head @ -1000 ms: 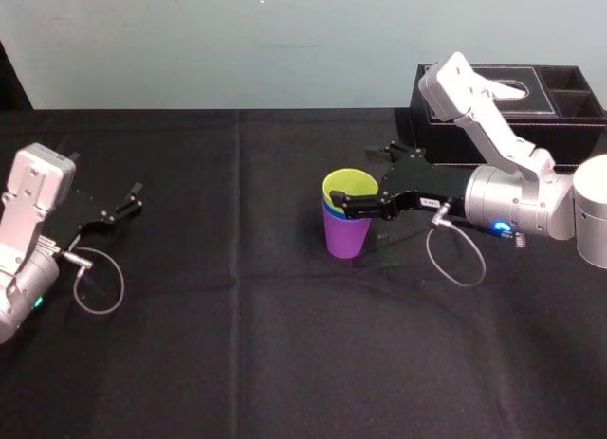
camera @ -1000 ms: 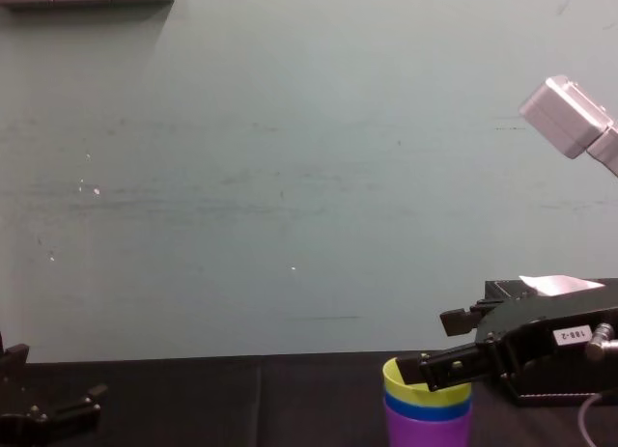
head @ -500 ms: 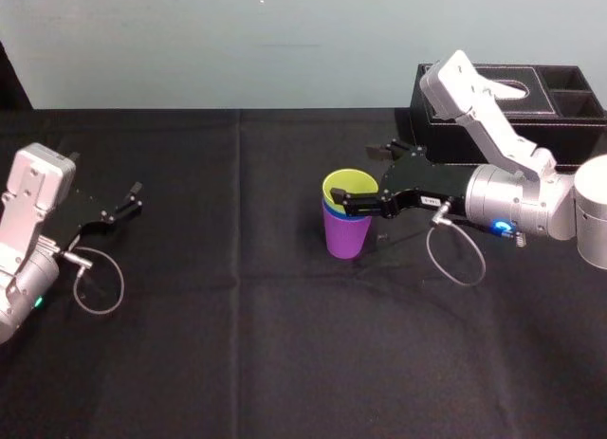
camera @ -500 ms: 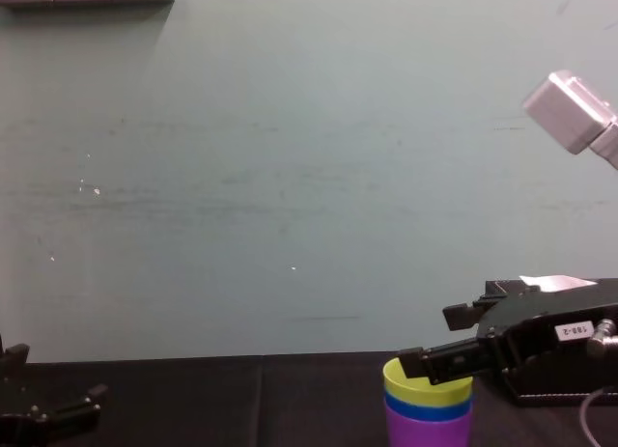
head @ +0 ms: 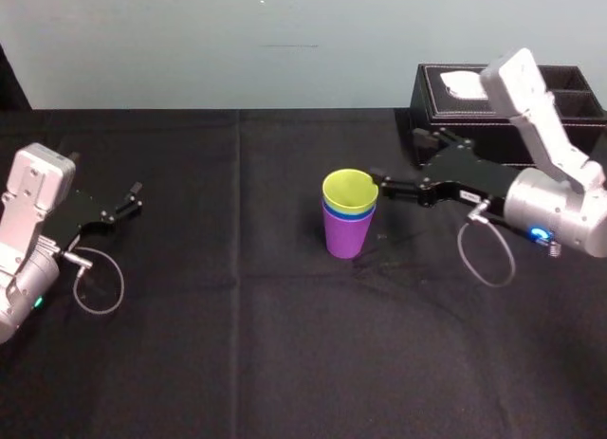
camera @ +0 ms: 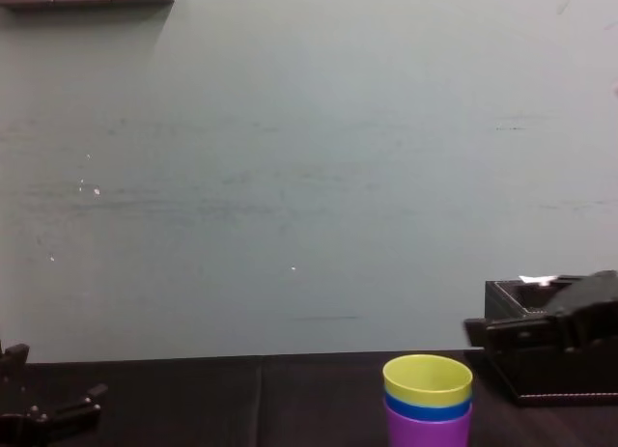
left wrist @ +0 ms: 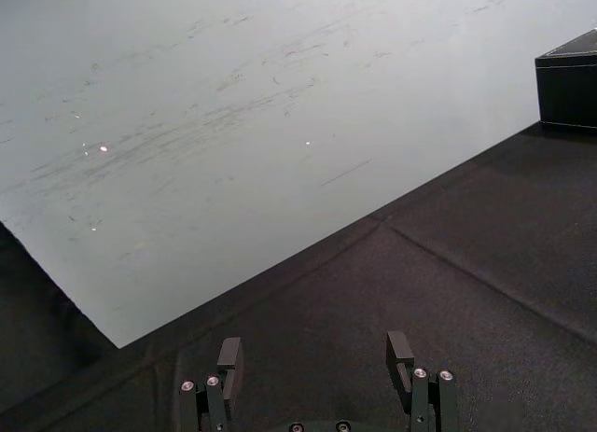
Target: Stack the three plastic cups sequentially using one hand.
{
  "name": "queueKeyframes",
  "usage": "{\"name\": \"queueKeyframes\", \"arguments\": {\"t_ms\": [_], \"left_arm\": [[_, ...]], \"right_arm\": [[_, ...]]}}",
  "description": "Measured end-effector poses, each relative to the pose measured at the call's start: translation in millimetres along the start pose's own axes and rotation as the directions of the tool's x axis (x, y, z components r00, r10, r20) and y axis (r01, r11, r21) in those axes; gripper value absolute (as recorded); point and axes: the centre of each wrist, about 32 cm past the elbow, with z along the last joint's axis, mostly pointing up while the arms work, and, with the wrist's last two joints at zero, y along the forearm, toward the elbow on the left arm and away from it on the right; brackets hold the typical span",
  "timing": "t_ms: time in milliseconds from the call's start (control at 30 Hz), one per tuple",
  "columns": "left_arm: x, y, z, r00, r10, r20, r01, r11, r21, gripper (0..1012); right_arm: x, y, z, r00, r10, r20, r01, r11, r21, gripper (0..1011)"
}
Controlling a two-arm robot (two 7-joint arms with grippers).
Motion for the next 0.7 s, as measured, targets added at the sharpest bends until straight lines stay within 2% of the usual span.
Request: {"name": "queueKeyframes", "arguments": {"t_ms": [200, 400, 700], "left_arm": [[0.0, 0, 0.0, 1.0, 0.0, 0.0, 0.0, 1.0, 0.0, 1011], [0.0, 0, 0.0, 1.0, 0.0, 0.0, 0.0, 1.0, 0.0, 1011], [0.0, 0, 0.0, 1.0, 0.0, 0.0, 0.0, 1.0, 0.0, 1011]], "right_arm": [[5.2, -13.8, -14.0, 0.996, -0.086, -0.017, 0.087, 0.996, 0.008, 1000], [10.0, -20.9, -32.3, 0.987, -0.159, -0.037, 0.159, 0.987, -0.02, 1000], [16.2, -22.0, -53.8, 0.979, -0.19, -0.069, 0.186, 0.981, -0.061, 1000]]}}
